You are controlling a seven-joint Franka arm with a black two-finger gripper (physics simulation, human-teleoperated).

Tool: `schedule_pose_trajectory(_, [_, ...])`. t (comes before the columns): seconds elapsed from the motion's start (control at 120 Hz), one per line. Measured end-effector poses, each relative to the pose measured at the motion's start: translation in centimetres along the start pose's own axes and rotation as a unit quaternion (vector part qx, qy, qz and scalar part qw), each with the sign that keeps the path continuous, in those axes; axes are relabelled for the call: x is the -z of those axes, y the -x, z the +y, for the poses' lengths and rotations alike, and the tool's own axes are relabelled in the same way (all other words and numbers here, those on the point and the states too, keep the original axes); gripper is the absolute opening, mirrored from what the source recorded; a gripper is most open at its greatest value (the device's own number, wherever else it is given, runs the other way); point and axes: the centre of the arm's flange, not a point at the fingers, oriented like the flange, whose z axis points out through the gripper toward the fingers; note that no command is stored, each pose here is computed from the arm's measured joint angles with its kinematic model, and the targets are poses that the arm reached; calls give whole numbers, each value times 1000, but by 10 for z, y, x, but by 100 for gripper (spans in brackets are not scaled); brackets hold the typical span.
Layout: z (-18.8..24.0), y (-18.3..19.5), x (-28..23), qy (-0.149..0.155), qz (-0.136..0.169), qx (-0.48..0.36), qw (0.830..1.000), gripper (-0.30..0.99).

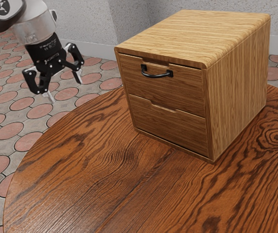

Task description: Pull the drawer handle with one arm to open the drawer

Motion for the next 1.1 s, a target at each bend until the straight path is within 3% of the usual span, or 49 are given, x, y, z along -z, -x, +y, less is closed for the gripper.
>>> schedule_pose_trajectory(0.267, [8,30,1,5,-5,18,1000,67])
schedule_pose_trajectory(0.375, [-18,56,80,77,22,11,997,67])
schedule_pose_trajectory(0.442, [-13,79,92,99,30,0,995,67])
schedule_pose_trajectory(0.625, [66,143,32,125,31,-32,991,67])
schedule_pose_trajectory(0.808, [107,116,-3,165,34,10,986,66])
schedule_pose_trajectory(1.1, [132,108,-60,184,16,40,982,63])
